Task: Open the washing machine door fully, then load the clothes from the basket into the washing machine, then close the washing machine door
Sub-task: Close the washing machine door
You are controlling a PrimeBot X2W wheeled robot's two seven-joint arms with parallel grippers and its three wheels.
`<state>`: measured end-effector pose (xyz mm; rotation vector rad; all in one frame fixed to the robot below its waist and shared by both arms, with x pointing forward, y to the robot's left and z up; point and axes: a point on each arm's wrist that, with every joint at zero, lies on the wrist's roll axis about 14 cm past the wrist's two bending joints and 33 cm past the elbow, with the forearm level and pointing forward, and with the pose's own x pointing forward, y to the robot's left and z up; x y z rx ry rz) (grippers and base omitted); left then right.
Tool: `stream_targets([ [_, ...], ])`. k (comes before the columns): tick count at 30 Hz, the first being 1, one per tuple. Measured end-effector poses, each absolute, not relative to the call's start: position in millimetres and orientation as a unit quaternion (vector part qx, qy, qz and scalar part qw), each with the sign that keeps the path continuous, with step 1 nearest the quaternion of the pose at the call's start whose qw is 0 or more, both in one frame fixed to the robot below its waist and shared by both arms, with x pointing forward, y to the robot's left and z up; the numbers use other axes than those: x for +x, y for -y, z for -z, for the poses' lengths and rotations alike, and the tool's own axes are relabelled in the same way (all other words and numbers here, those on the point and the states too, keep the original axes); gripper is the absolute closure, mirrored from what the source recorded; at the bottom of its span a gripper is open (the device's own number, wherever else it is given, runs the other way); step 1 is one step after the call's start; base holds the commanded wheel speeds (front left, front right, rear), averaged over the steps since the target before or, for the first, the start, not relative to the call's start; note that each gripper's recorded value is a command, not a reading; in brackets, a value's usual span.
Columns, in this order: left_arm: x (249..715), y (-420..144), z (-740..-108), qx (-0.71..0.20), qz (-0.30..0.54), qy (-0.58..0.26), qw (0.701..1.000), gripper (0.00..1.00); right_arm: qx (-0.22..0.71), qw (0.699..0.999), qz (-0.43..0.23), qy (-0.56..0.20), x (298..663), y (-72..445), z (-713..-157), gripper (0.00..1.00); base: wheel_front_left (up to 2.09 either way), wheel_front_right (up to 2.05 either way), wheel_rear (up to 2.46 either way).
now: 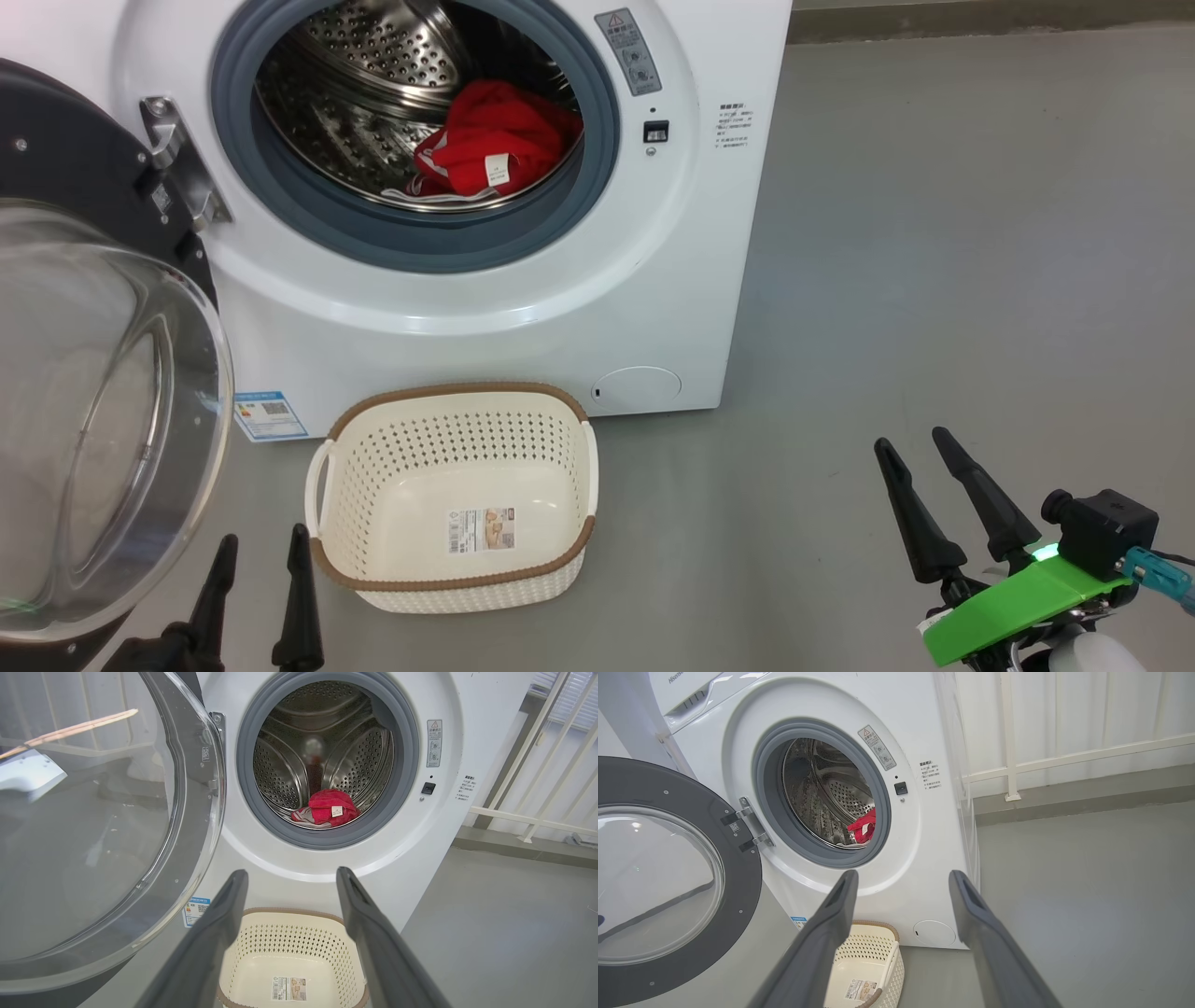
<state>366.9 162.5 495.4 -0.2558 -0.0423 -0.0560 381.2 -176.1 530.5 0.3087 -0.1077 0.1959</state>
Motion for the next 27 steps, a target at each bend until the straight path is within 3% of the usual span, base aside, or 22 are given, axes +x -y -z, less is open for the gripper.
stream_targets([
  [14, 363, -169, -494, -0.120, 0.019, 0.020, 0.992, 0.00, 0.154, 0.981, -0.107, 0.052, 384, 169, -531, 0.00, 0.00, 0.00, 0.00],
  [27, 344, -204, -494, -0.116, -0.041, 0.026, 0.992, 0.00, 0.154, 0.975, -0.158, 0.037, 393, 133, -526, 0.00, 0.00, 0.00, 0.00],
])
